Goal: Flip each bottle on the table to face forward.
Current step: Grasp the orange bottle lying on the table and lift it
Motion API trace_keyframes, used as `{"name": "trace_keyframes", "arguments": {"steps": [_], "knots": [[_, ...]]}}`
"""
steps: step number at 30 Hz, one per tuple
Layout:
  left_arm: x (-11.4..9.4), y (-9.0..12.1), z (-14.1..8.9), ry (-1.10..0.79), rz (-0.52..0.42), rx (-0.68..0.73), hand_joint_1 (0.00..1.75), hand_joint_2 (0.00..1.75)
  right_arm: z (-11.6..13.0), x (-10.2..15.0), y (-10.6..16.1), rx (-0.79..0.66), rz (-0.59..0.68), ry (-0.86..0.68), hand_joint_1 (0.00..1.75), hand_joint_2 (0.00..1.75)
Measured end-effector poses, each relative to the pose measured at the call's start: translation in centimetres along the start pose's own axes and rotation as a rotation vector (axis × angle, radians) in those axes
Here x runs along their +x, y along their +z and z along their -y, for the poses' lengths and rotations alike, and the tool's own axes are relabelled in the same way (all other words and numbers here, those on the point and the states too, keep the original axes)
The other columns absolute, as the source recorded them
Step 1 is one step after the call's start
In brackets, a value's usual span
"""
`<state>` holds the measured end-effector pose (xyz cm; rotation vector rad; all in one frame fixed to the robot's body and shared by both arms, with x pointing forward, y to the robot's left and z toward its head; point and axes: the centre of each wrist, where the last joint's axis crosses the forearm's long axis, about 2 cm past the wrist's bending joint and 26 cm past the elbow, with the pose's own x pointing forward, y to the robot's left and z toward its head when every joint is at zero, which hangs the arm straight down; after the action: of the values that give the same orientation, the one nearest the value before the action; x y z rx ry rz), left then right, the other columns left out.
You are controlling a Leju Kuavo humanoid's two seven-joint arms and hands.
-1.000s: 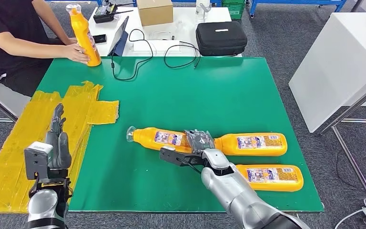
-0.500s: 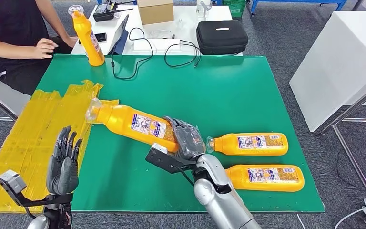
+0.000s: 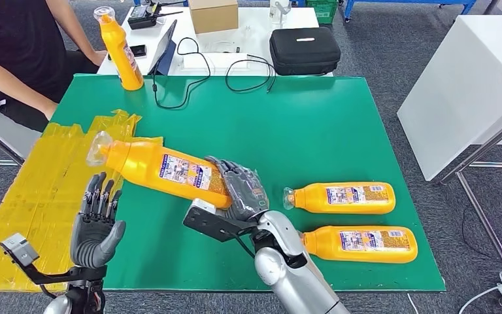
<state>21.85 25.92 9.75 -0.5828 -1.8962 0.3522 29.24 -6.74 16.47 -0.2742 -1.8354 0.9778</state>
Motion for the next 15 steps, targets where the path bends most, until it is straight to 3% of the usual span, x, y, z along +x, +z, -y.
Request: {"name": "trace_keyframes", "arguments": {"steps": [15], "knots": [[-0.9,-1.2,3.3,0.145,0.009,-0.083,0.00,1.75,-3.0,2.0,-0.4,0.095,0.036,-0.010,1.75,1.75]]}}
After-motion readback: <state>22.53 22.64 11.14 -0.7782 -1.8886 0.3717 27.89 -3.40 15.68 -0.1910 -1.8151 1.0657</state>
